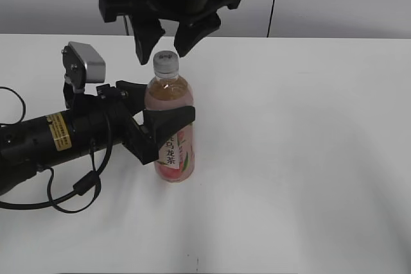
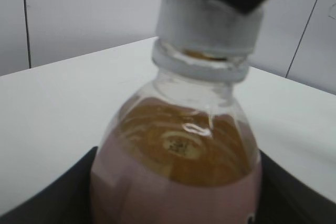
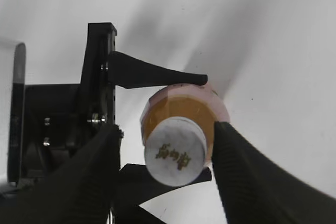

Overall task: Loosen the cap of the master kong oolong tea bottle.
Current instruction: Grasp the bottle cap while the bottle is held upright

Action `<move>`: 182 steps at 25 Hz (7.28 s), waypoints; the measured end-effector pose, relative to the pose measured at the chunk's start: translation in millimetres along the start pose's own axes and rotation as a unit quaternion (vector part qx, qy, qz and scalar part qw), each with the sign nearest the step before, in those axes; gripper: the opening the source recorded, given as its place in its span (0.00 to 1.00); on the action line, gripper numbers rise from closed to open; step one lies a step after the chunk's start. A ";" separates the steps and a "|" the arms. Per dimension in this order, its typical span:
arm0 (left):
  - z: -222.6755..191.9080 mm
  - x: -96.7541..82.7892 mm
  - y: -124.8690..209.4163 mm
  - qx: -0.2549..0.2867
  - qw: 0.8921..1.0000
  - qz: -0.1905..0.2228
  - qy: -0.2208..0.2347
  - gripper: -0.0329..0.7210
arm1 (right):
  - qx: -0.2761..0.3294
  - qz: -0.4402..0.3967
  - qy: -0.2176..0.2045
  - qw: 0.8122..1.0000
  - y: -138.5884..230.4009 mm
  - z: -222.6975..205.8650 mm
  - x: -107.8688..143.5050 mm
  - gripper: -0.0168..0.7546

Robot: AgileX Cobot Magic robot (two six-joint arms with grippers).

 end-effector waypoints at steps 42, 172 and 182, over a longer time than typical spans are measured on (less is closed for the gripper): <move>0.0 -0.1 0.1 0.000 1.000 0.000 0.000 0.66 | 0.011 0.245 -0.003 0.969 1.9 -10.3 -0.6 0.39; 0.0 0.0 0.2 0.000 1.000 0.000 0.000 0.66 | -0.004 -0.053 -0.011 0.999 7.9 17.4 4.5 0.70; 0.0 0.0 0.2 0.000 1.000 0.000 0.000 0.66 | 0.024 -0.056 -0.007 0.998 17.3 -1.2 1.9 0.70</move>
Point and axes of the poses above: a point on each arm's last joint axis where the gripper is mounted, z pointing back along that axis away from the gripper, x along the wrist's bending axis when the last joint is at zero, y = z × x, the point moved 8 cm from there along -z, pointing out along that axis toward the gripper, and after that the axes turned 7 degrees about z, right-handed, at the moved point
